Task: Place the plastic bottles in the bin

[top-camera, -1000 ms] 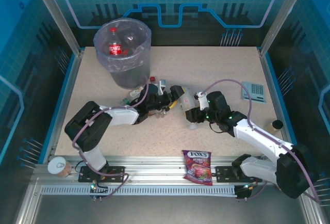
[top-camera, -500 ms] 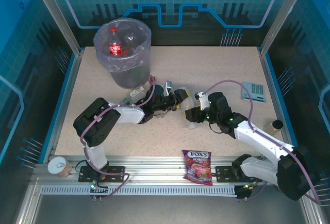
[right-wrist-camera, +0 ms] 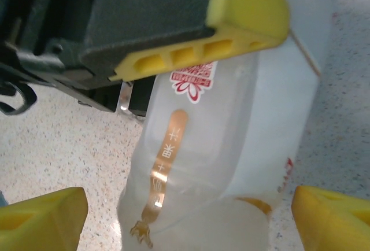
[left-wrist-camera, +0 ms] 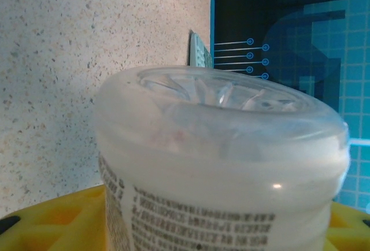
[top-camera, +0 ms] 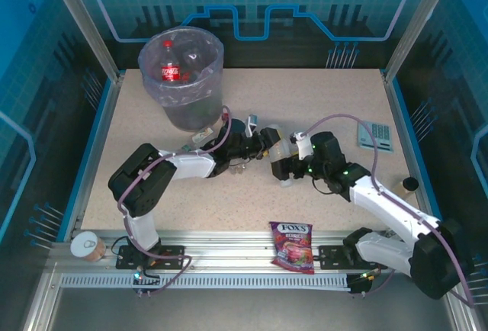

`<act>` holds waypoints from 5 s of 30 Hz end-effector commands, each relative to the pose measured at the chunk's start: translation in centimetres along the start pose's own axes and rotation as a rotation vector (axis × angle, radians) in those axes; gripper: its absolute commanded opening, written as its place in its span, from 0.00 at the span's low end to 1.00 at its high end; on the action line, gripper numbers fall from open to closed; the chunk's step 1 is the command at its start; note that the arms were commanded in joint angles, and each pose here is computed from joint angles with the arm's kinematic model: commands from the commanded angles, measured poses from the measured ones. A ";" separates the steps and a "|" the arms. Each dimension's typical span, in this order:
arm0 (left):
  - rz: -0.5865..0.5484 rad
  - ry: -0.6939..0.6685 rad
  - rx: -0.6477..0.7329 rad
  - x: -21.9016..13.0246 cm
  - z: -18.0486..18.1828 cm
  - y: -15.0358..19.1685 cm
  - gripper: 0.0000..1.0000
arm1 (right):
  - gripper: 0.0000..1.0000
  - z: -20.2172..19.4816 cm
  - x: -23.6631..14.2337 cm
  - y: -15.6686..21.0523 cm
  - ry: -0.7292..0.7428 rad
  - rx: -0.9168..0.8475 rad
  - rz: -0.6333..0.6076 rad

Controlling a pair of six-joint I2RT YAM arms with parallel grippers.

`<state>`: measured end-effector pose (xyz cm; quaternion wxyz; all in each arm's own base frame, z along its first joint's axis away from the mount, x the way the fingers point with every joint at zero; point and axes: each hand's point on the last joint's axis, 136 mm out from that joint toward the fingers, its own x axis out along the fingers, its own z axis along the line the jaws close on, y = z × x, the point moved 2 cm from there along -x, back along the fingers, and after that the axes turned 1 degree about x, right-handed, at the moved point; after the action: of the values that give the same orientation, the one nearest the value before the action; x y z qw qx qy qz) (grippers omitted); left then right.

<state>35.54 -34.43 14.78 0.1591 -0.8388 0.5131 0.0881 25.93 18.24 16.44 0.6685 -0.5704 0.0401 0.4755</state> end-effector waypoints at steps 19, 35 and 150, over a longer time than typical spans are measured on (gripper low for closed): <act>-0.107 0.001 0.411 -11.2 -14.6 -3.0 0.43 | 0.92 -6.1 -3.5 1.2 0.177 0.249 -0.049; -0.551 -0.232 0.765 -23.7 -22.0 -21.5 0.18 | 0.93 -5.7 -3.2 2.1 0.130 0.243 -0.032; -0.338 -0.457 0.215 -24.1 5.2 -1.0 0.97 | 0.76 5.9 18.9 -1.8 0.035 0.098 0.180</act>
<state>24.71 -11.52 16.48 0.3939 -0.8281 0.3343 0.2177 33.66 33.28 8.73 0.6368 -0.5444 0.1272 0.5309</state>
